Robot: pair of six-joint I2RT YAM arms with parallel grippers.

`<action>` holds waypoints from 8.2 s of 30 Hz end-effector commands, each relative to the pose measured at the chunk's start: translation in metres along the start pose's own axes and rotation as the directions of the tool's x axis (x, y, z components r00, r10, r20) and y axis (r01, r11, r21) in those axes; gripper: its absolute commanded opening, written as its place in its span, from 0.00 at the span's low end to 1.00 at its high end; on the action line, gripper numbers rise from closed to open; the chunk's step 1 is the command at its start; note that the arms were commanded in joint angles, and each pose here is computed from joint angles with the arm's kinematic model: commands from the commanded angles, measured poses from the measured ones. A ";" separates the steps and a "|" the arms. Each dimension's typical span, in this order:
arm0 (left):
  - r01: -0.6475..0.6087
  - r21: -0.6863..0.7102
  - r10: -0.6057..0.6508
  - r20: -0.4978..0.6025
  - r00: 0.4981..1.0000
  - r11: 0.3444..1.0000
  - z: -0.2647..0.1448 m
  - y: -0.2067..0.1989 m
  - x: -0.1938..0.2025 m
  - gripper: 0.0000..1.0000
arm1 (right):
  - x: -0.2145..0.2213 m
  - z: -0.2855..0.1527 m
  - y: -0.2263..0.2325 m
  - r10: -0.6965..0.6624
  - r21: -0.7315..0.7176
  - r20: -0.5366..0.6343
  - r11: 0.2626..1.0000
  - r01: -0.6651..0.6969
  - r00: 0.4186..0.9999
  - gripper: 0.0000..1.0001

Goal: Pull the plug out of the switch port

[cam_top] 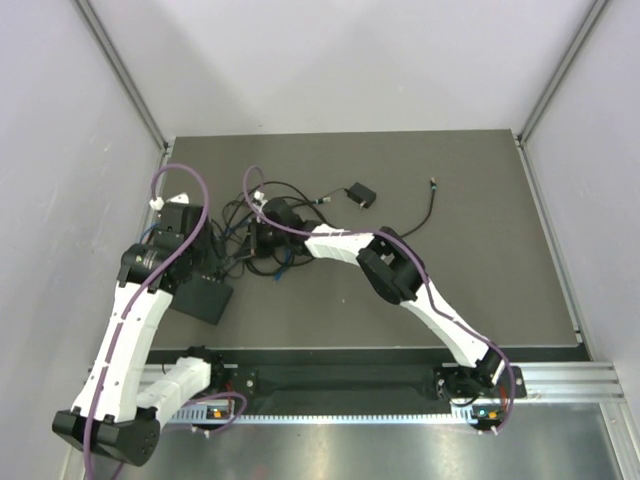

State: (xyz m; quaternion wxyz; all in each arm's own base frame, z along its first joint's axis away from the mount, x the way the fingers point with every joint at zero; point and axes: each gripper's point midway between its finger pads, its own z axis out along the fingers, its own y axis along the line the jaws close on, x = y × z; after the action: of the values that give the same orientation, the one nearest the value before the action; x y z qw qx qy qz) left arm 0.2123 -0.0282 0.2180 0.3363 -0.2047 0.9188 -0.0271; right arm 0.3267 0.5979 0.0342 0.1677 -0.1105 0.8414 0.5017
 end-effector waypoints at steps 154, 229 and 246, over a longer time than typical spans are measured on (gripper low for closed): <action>0.582 -0.014 -0.529 -0.433 0.730 0.813 0.107 -0.033 0.181 0.54 | 0.076 -0.170 -0.066 0.160 -0.077 -0.257 0.980 -0.185 0.953 0.33; 0.432 -0.151 -0.447 -0.489 0.749 0.889 0.108 -0.014 0.198 0.55 | -0.049 -0.209 -0.121 0.090 0.133 0.110 0.986 -0.104 0.990 0.00; 0.411 -0.117 -0.412 -0.493 0.766 0.904 0.111 -0.019 0.177 0.56 | -0.242 -0.421 -0.180 0.130 0.250 0.555 0.916 -0.314 0.822 0.00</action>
State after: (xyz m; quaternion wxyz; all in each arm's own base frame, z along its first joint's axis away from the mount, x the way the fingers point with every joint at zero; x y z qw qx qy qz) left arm 0.1694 -0.1192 0.0301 0.0652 -0.3904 0.8988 -0.1883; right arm 0.5263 0.1848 0.1774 0.3506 0.1107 0.8291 0.4213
